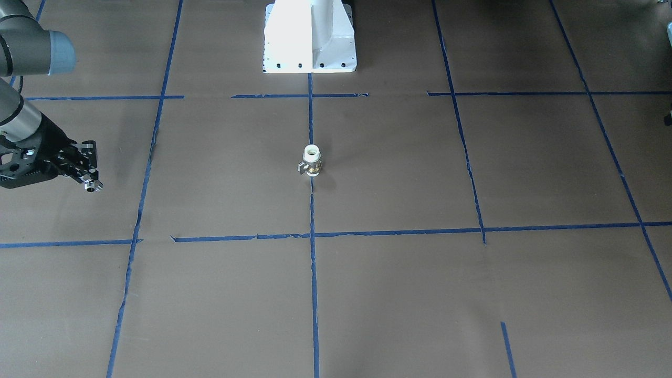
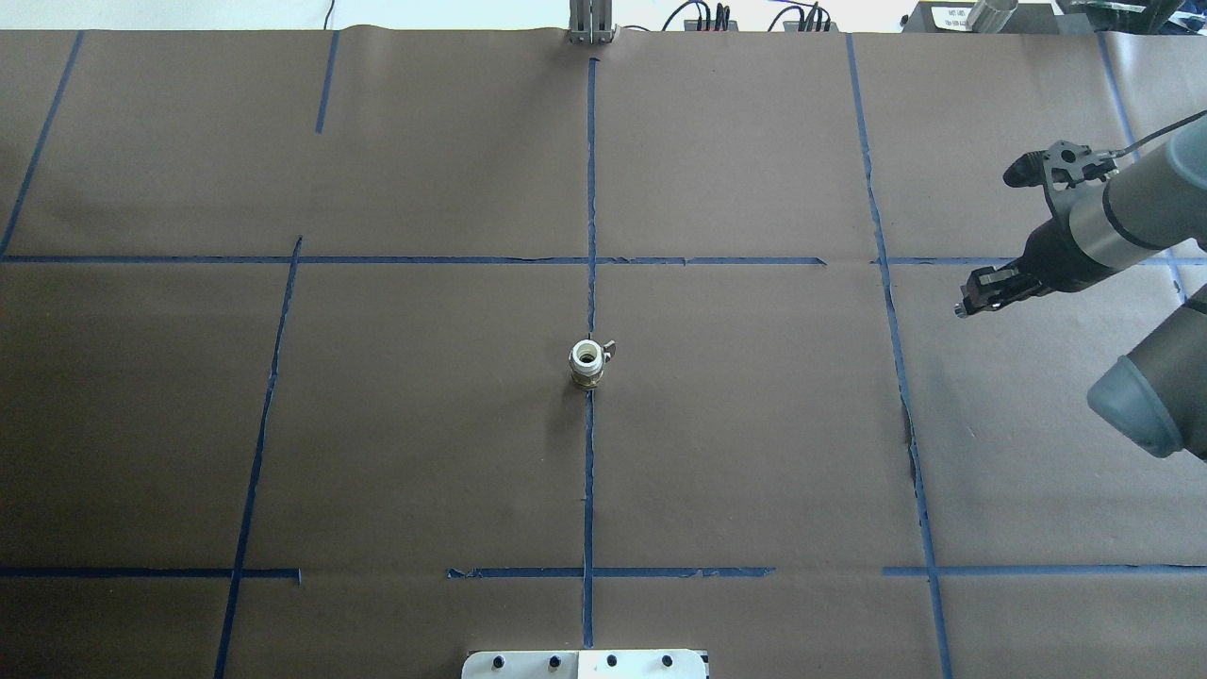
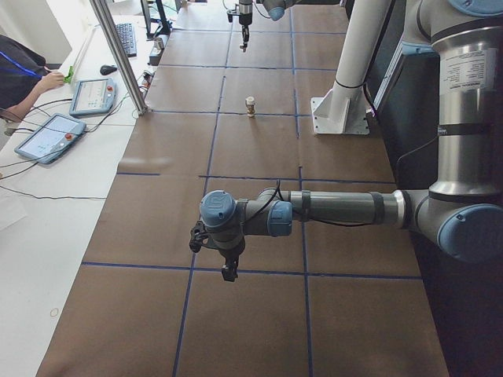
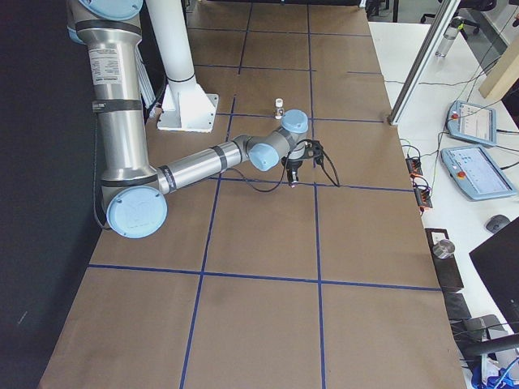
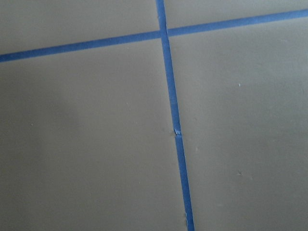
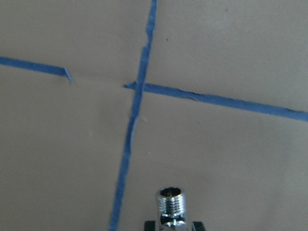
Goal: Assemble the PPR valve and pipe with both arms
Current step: 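Lift the chrome fitting with the right gripper and carry it over the white fitting, then lower the chrome fitting onto the top of the white fitting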
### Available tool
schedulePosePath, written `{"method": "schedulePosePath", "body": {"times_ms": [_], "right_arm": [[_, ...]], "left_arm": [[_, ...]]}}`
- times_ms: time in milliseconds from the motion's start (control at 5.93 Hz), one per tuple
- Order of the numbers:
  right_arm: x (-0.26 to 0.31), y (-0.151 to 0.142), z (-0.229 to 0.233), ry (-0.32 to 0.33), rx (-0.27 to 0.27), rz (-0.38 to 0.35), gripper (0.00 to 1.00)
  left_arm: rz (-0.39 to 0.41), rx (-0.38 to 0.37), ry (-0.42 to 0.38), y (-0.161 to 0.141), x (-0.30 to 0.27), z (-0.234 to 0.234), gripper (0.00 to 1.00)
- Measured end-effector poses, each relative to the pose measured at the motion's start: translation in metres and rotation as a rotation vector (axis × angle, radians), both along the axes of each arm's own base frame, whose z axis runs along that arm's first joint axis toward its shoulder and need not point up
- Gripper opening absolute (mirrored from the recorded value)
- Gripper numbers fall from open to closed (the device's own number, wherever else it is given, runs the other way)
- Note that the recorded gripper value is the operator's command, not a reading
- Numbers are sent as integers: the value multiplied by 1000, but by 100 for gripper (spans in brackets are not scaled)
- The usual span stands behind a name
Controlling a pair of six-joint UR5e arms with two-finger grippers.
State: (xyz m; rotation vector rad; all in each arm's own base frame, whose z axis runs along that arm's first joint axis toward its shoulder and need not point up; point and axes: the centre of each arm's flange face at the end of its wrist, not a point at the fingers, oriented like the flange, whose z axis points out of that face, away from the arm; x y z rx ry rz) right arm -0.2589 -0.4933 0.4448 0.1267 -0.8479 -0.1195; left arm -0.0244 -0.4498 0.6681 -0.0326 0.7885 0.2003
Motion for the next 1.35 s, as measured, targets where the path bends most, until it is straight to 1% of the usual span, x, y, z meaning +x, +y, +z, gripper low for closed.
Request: {"method": "schedulePosePath", "body": {"times_ms": [169, 338, 506, 675, 844, 1012, 1181, 1350], "right_arm": [[-20, -12, -42, -25, -33, 42, 0], [-50, -12, -84, -52, -73, 90, 0], [-93, 1, -132, -65, -104, 134, 0], [-131, 15, -188, -50, -114, 154, 0], [-162, 29, -246, -25, -103, 150, 0], [-193, 53, -286, -6, -64, 132, 0], [-230, 85, -313, 3, -3, 106, 0], [-265, 107, -335, 13, 49, 85, 0]], "left_arm": [[38, 11, 6, 3, -12, -2, 100], [32, 38, 11, 2, -30, -12, 100], [15, 66, 11, -2, -43, -24, 100], [10, 80, 5, -5, -47, -30, 100], [8, 87, -3, -7, -49, -33, 100], [8, 90, -6, -7, -49, -33, 100], [8, 89, -6, -7, -50, -33, 100], [8, 88, -6, -6, -50, -32, 100]]}}
